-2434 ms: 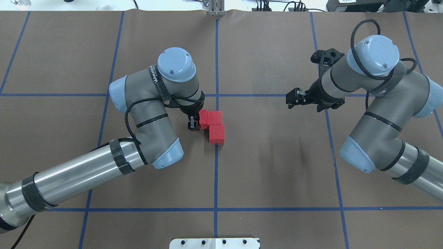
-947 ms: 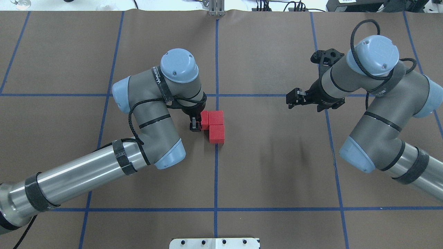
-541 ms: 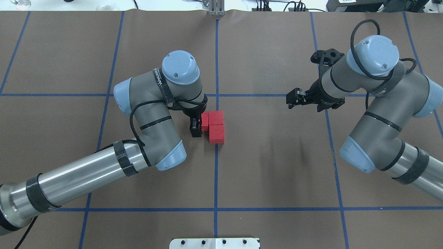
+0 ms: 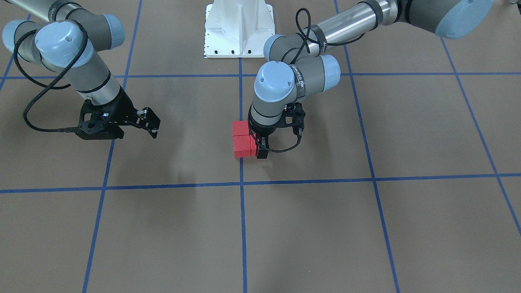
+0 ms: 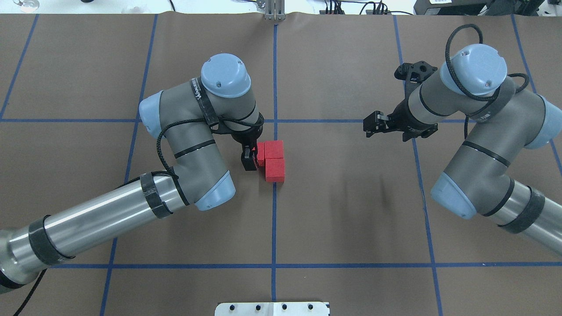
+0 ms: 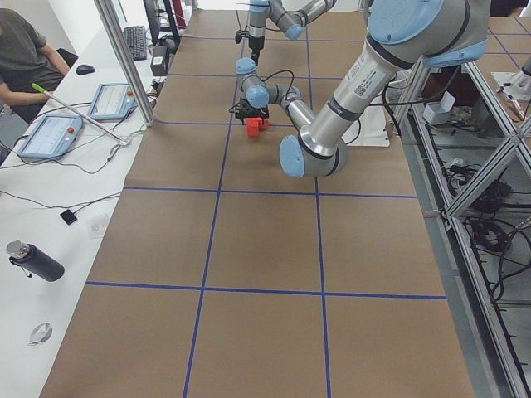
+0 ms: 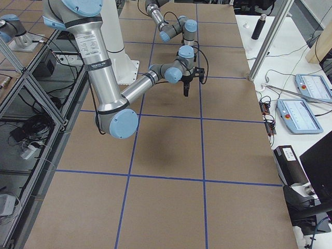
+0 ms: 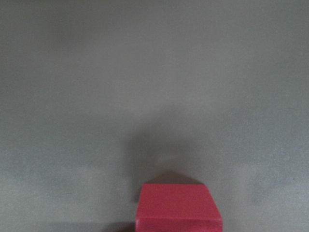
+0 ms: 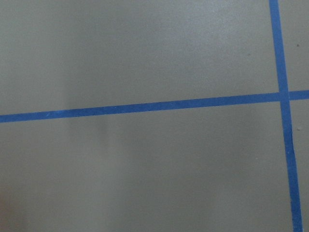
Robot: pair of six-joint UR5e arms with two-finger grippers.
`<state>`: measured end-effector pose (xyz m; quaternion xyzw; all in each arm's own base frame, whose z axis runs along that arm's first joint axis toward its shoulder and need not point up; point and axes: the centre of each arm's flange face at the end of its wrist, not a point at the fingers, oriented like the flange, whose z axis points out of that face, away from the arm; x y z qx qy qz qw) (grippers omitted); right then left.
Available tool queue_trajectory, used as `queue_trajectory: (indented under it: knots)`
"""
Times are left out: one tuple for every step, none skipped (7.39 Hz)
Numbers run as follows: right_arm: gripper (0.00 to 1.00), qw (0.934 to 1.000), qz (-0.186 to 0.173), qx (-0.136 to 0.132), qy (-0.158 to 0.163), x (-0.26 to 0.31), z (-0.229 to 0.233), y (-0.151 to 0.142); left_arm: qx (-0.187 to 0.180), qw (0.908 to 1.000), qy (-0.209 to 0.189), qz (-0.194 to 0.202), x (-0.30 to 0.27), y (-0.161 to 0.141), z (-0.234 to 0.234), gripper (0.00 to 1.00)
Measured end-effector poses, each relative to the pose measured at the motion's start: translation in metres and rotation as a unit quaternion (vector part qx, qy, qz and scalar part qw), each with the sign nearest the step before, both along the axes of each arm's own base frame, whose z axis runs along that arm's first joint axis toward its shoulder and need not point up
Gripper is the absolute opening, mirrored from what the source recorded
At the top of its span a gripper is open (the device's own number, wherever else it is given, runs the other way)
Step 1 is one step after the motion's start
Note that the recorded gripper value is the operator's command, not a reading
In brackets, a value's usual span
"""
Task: Form red blocks into L shape at center
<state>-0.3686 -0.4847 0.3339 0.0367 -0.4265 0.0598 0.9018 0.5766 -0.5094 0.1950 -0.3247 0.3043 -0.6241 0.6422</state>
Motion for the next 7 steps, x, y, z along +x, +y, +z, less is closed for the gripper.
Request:
queue_trajectory:
  knots:
    - [1.0, 1.0, 0.005, -0.002, 0.0, 0.008, 0.002, -0.004, 0.013, 0.9997, 0.015, 0.012, -0.028, -0.003, 0.001, 1.0]
    - [1.0, 0.9999, 0.011, -0.006, -0.003, 0.023, 0.007, -0.011, 0.035, 0.9986, 0.026, 0.03, -0.069, -0.001, 0.016, 1.0]
    - [1.0, 0.9999, 0.011, -0.008, -0.008, 0.049, 0.02, -0.02, 0.073, 0.9951, 0.032, 0.058, -0.119, 0.011, 0.043, 1.0]
    - [1.0, 0.9999, 0.002, -0.006, -0.011, 0.085, 0.04, -0.029, 0.122, 0.9879, 0.029, 0.091, -0.17, 0.027, 0.076, 1.0]
    - [1.0, 0.9999, -0.009, 0.003, -0.011, 0.128, 0.066, -0.037, 0.184, 0.9745, 0.017, 0.127, -0.226, 0.04, 0.116, 1.0]
    - [1.0, 0.9997, -0.02, 0.013, -0.009, 0.174, 0.093, -0.041, 0.247, 0.9553, -0.001, 0.162, -0.283, 0.044, 0.154, 1.0]
    - [1.0, 0.9993, -0.029, 0.024, -0.009, 0.221, 0.121, -0.043, 0.308, 0.9302, -0.024, 0.198, -0.338, 0.041, 0.19, 1.0]
